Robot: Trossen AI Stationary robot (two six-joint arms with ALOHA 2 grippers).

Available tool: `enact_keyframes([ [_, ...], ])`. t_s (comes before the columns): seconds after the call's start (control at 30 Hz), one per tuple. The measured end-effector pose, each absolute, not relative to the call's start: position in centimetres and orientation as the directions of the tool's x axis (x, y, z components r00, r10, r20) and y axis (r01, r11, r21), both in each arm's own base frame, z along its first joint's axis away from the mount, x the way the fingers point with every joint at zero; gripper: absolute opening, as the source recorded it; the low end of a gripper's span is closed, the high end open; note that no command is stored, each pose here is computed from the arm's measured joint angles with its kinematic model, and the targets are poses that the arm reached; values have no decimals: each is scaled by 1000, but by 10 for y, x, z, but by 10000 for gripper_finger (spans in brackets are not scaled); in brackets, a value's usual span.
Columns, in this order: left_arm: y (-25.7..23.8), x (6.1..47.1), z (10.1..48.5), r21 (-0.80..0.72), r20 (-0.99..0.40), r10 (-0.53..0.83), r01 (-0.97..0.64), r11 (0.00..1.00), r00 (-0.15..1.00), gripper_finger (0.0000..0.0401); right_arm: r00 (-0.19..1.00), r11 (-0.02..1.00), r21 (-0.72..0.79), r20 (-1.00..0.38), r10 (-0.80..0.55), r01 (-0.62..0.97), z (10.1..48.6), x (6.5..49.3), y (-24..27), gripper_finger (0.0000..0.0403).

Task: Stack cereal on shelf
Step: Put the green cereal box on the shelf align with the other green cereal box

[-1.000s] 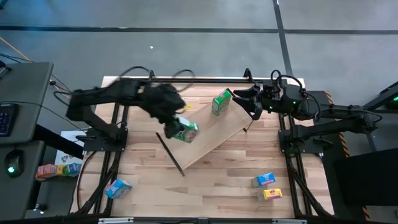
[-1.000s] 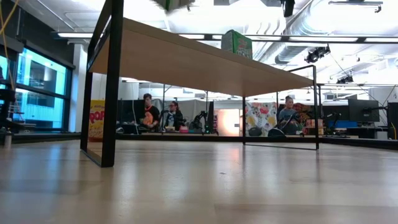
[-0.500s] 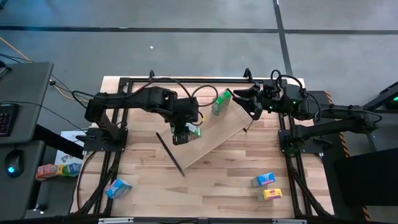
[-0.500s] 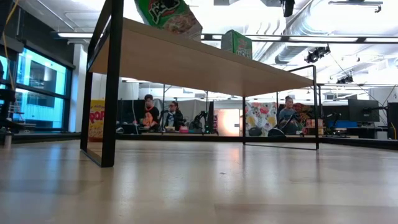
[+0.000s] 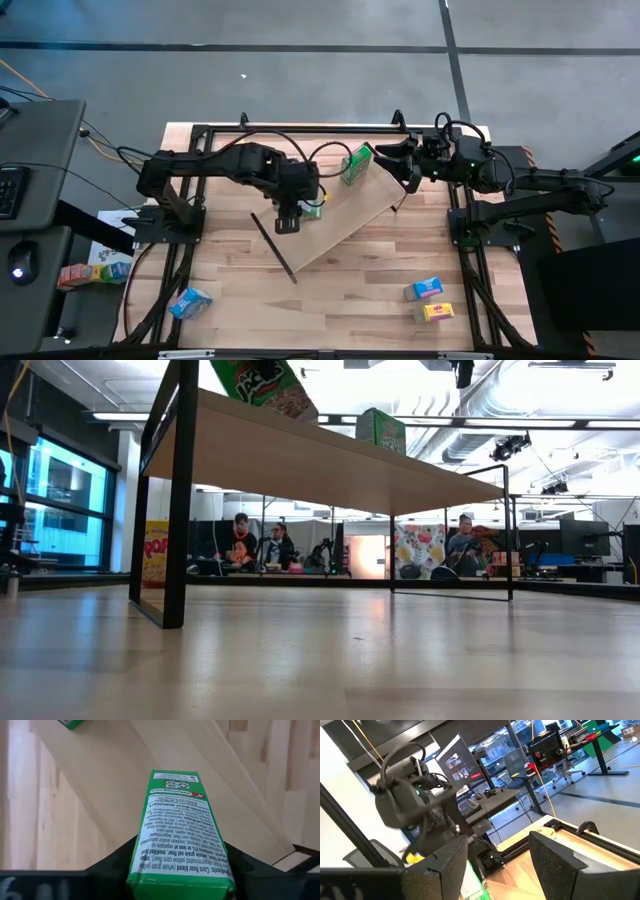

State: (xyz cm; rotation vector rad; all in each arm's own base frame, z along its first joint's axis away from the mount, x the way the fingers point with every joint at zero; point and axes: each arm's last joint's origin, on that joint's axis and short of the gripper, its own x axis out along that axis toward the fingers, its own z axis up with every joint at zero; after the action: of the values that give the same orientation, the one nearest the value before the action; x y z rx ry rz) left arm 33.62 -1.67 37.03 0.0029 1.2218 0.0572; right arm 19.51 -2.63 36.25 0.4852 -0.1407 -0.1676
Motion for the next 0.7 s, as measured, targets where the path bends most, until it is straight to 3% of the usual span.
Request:
enact_keyframes([
  [0.13,-17,336,363,43,-960,49,-26,999,276,177,977,871,474,88,-193,129,362,195,-26,204],
  [0.7,-17,346,361,39,-946,46,-28,999,320,241,979,870,474,69,-194,139,360,195,-26,204],
])
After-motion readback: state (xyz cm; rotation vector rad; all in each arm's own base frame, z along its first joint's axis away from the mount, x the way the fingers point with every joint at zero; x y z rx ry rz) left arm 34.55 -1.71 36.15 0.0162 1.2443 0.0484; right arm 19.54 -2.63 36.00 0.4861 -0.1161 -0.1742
